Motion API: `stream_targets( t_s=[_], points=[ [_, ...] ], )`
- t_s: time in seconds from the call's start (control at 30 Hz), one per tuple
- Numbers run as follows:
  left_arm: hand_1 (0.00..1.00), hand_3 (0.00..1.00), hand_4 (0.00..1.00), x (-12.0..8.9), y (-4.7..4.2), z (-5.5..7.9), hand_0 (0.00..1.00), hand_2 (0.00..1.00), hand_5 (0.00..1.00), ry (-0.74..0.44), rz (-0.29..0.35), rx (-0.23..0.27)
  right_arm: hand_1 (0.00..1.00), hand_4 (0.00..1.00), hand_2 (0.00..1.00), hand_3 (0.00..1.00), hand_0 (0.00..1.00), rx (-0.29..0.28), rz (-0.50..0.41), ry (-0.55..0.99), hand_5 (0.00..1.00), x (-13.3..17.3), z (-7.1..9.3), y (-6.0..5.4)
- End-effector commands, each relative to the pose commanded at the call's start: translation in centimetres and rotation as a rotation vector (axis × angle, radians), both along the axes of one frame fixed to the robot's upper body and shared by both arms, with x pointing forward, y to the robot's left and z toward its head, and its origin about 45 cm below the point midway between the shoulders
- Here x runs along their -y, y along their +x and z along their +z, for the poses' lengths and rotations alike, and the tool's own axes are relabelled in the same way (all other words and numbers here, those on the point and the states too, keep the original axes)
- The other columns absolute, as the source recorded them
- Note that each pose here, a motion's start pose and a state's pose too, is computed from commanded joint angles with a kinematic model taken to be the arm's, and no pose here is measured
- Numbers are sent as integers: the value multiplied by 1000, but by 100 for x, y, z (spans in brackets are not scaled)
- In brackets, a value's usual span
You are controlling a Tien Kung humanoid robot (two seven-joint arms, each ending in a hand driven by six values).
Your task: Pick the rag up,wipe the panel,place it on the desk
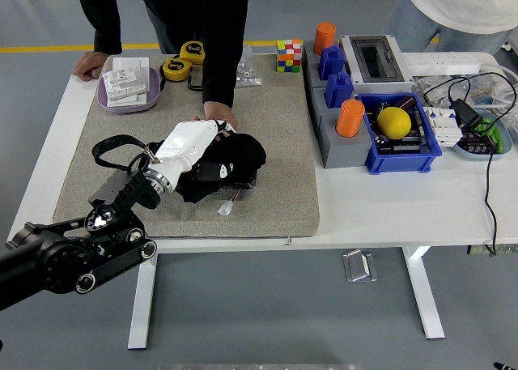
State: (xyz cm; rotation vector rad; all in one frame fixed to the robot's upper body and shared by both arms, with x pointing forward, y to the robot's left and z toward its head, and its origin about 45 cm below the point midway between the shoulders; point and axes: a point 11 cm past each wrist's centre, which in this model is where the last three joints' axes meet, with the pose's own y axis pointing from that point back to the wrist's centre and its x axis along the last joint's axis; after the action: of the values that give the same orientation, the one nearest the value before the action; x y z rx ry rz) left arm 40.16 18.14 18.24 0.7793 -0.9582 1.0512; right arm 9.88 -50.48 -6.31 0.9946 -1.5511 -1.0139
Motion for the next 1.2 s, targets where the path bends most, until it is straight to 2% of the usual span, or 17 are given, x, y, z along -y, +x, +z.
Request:
stream_targets(
  t_s=[0.33,0.83,1.2],
  points=[
    [182,552,474,-189,30,-24,324,551,2,14,42,2,690,998,720,661,793,-1,-3,2,503,-13,-10,-12],
    [184,553,473,-584,73,-37,326,551,2,46,120,11,690,998,720,661,795,-1,-9,7,504,-39,-28,-29],
    [184,554,473,-826,61,-71,326,550,2,71,170,8,690,998,720,662,793,0,-13,13,504,-62,-41,-34]
  ],
)
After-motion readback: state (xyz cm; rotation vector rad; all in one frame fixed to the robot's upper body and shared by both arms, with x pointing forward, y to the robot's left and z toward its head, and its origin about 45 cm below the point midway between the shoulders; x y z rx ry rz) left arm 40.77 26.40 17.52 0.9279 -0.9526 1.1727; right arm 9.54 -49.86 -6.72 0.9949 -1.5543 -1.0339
